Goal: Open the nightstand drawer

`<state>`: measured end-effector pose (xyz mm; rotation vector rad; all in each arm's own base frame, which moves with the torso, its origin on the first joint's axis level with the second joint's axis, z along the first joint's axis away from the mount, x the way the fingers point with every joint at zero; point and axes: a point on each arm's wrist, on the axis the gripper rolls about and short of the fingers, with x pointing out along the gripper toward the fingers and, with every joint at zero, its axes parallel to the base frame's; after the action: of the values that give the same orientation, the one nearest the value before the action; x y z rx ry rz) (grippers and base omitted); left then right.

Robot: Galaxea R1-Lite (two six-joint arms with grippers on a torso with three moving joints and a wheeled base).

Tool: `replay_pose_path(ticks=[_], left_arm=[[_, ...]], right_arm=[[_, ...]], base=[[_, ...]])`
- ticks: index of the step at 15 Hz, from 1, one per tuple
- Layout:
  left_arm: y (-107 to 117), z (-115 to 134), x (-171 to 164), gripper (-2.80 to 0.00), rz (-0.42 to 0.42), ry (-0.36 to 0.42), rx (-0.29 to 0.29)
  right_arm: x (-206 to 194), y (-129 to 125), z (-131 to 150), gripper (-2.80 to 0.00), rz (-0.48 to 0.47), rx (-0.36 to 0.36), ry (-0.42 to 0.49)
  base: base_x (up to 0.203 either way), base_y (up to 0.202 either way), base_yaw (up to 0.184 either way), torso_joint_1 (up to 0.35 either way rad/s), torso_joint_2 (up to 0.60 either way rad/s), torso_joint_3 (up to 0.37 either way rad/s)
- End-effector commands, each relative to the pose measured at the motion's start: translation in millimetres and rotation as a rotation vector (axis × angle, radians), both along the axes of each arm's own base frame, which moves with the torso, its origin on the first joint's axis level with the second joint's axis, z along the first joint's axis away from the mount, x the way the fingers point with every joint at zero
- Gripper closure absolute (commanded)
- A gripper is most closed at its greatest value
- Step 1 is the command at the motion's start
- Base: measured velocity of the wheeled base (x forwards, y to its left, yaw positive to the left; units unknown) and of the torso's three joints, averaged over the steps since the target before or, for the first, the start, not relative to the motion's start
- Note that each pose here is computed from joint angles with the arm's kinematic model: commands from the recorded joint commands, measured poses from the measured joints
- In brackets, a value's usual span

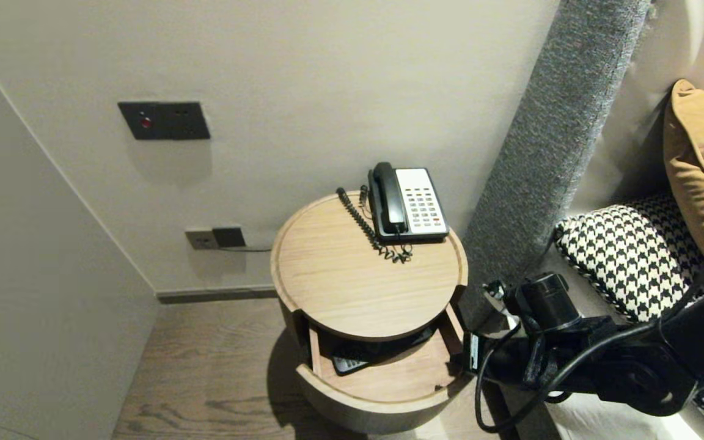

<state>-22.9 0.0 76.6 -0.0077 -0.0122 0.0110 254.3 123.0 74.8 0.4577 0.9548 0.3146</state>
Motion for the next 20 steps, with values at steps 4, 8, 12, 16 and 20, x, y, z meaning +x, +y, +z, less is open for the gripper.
replay_pose_path(ticks=[4, 8, 12, 16, 20], left_arm=[[0.0, 0.1, 0.1, 0.0, 0.001, 0.0, 0.0], [0.0, 0.0, 0.1, 0.0, 0.0, 0.001, 0.0], [0.0, 0.1, 0.1, 0.0, 0.001, 0.001, -0.001], [0.0, 0.2, 0.1, 0.0, 0.001, 0.0, 0.0], [0.0, 0.2, 0.1, 0.0, 0.001, 0.0, 0.0]], right_arm=[[-34.7, -3.1, -6.2, 0.0, 0.04, -0.007, 0.036], [-58.2, -4.8, -4.8, 0.0, 0.079, -0.011, 0.046], [-78.1, -6.5, -7.1, 0.0, 0.114, -0.016, 0.058], [-90.4, -7.5, -4.4, 0.0, 0.129, -0.002, 0.054], [-94.0, -12.9, 20.2, 0.0, 0.08, 0.068, -0.038]], base=[[0.0, 0.0, 0.0, 0.0, 0.0, 0.0], [0.0, 0.0, 0.0, 0.0, 0.0, 0.0], [0.0, 0.0, 0.0, 0.0, 0.0, 0.0], [0.0, 0.0, 0.0, 0.0, 0.0, 0.0], [0.0, 0.0, 0.0, 0.0, 0.0, 0.0]])
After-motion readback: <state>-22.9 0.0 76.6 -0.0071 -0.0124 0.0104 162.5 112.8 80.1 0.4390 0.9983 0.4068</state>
